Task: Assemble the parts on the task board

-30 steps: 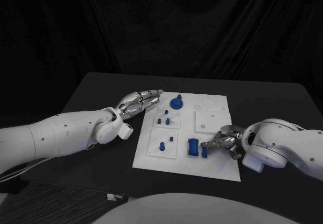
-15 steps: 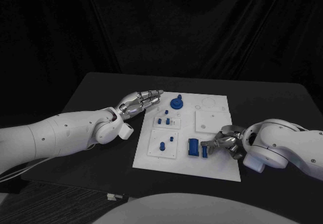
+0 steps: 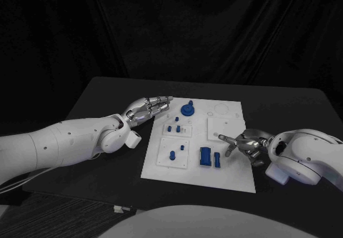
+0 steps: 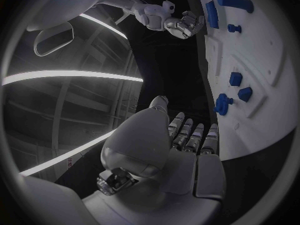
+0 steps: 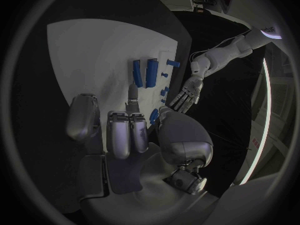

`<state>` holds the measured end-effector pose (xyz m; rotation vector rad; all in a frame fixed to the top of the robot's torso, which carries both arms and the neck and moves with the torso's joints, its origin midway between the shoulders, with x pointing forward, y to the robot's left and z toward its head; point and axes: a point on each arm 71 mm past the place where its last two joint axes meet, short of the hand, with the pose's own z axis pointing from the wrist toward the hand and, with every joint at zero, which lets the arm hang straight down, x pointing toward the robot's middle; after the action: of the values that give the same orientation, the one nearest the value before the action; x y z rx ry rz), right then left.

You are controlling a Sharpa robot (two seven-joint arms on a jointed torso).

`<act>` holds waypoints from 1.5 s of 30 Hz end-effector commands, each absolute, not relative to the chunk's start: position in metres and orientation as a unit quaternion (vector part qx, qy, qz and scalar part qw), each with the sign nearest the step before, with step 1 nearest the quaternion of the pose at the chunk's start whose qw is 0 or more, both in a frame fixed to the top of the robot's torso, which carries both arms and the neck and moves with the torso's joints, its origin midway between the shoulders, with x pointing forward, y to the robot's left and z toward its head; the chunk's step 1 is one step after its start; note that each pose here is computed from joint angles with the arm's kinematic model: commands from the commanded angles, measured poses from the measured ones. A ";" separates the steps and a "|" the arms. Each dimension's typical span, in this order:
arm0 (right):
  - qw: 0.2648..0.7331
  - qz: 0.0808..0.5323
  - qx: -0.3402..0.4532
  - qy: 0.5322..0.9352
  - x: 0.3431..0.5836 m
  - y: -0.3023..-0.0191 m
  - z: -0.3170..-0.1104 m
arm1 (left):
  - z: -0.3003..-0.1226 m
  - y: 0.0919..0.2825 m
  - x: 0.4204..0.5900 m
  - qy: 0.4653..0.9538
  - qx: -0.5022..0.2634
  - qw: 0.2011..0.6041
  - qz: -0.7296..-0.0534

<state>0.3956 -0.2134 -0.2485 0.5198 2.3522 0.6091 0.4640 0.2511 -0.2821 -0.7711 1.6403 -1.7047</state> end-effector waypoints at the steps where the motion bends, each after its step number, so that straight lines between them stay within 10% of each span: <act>1: 0.362 0.276 0.203 0.867 0.398 -0.211 -0.240 | -0.272 0.251 0.462 0.576 -0.270 0.337 -0.694; 45: 0.302 0.248 0.172 0.904 0.389 -0.199 -0.261 | -0.273 0.251 0.462 0.579 -0.272 0.334 -0.692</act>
<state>0.3939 -0.1994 -0.2559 0.4774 2.3357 0.6959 0.4641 0.2518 -0.2825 -0.7721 1.6409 -1.7034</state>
